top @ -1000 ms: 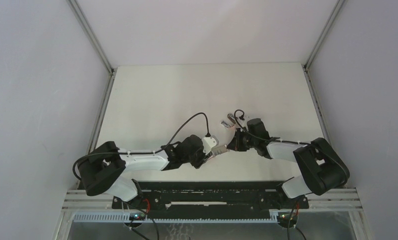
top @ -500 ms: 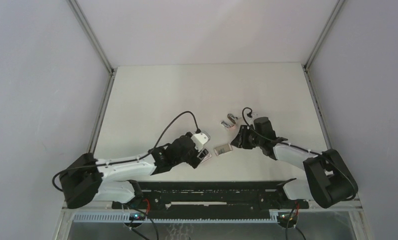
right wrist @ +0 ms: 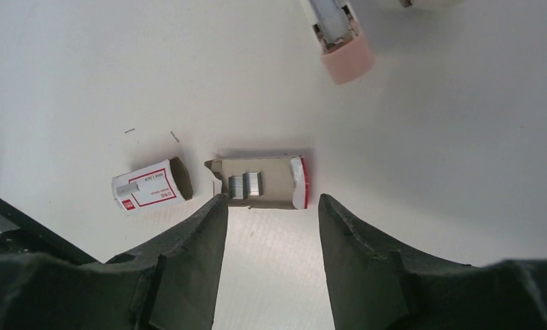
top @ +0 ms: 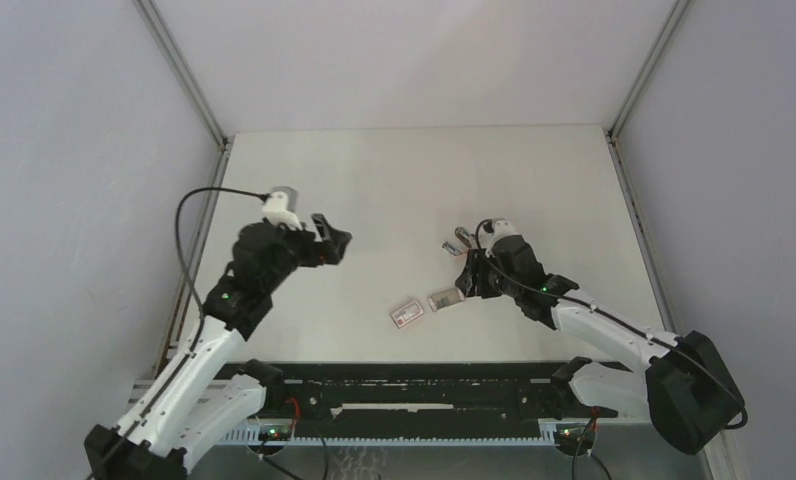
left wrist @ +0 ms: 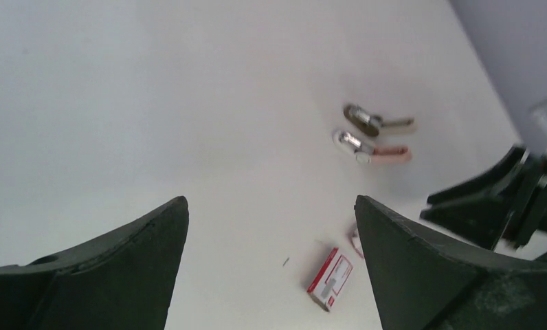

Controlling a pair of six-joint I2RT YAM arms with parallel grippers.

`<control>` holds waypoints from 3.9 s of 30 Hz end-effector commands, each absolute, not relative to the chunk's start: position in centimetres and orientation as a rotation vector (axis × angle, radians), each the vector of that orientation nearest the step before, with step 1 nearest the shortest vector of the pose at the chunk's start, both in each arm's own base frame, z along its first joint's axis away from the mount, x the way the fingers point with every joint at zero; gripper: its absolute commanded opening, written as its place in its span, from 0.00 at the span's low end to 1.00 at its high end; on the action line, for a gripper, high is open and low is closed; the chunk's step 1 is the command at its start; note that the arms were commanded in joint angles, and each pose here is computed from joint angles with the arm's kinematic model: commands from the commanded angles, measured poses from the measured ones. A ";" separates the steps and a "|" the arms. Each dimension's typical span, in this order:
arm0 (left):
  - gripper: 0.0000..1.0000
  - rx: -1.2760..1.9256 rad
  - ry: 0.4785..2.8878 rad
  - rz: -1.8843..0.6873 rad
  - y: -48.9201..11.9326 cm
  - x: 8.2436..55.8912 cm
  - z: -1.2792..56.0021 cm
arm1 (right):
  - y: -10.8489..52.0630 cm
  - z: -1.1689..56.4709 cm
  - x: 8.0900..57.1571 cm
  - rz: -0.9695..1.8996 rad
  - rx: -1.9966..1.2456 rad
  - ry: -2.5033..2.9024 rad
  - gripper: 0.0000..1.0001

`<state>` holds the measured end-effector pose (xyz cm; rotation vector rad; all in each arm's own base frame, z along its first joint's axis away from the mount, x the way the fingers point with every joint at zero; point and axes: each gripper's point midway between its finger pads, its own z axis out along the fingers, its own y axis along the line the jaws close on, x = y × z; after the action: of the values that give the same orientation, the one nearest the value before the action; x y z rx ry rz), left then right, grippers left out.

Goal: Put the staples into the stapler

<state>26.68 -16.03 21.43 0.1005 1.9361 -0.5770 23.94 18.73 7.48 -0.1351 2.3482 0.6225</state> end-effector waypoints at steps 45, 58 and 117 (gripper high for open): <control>0.94 -0.282 1.837 -0.342 -3.3 25.9 25.0 | 24.7 4.4 24.7 0.307 -0.305 2.490 0.15; 0.94 -0.286 1.837 -0.337 -3.2 25.8 24.9 | 24.7 3.5 24.9 0.282 -0.318 2.498 0.15; 0.86 0.015 1.760 -0.739 -16.0 26.2 24.7 | 23.7 10.4 27.3 0.490 -0.283 2.254 0.18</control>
<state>25.15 -16.22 25.25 0.0635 1.7557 -0.7747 25.37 23.49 9.09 -0.3136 2.2849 0.5720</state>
